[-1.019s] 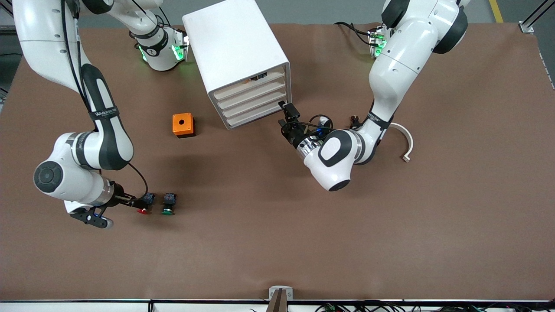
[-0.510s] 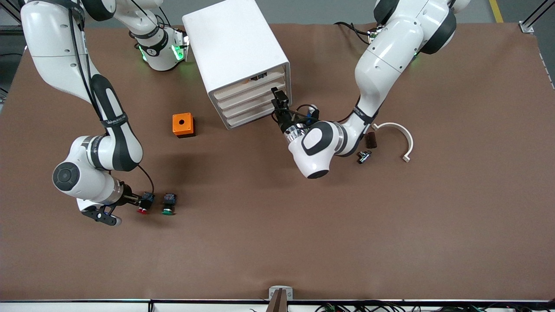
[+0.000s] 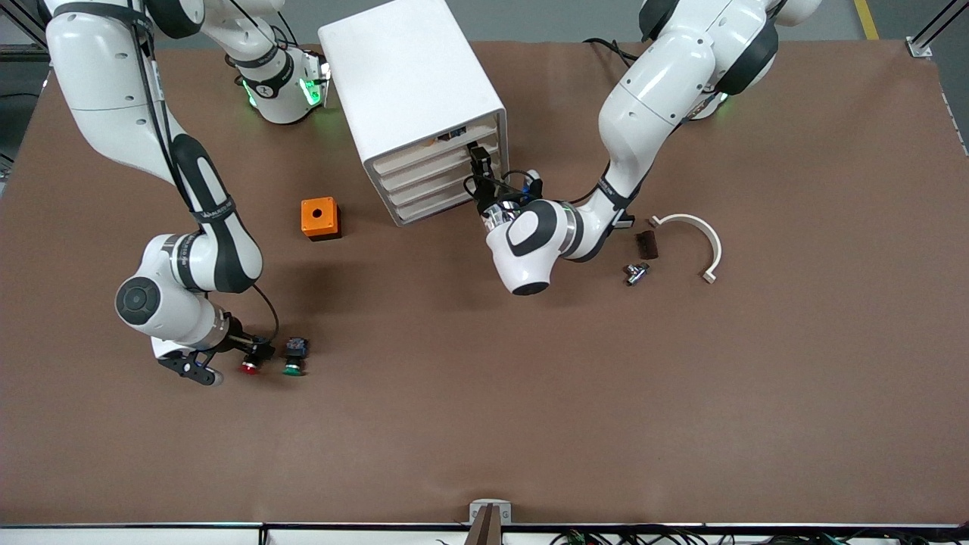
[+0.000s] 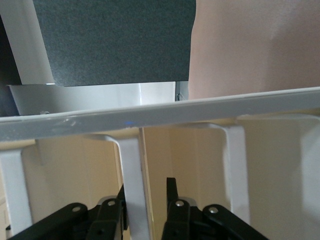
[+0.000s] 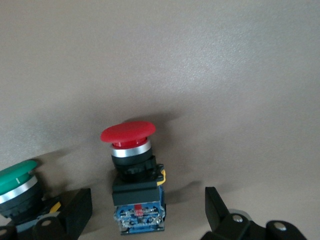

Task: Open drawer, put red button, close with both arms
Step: 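Pull the drawer open with the left gripper while the right gripper grasps the button, then lift and carry the red button with the right gripper to the open drawer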

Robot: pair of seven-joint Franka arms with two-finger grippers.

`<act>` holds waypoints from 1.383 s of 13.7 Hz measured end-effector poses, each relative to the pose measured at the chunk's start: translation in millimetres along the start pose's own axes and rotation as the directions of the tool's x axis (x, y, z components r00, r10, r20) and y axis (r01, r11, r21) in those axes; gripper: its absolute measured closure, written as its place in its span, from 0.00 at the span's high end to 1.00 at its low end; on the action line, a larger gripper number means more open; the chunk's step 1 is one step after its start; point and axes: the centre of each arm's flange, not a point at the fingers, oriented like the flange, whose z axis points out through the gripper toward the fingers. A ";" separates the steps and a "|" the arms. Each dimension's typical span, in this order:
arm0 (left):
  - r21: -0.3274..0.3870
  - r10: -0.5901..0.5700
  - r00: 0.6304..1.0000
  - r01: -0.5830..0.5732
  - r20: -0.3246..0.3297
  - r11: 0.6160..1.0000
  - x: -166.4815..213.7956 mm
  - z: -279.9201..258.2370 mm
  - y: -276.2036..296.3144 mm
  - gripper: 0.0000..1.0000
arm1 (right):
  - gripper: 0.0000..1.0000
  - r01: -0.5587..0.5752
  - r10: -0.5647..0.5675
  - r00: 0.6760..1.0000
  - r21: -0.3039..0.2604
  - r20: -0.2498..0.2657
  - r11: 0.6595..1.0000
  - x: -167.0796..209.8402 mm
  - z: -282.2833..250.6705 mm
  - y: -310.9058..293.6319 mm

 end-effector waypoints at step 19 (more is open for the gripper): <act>0.020 -0.032 0.975 0.028 0.218 0.999 47.5 -113.8 3.8 0.15 | 0.42 -0.213 0.218 0.970 -0.057 0.111 0.975 -44.0 -141.6 -70.7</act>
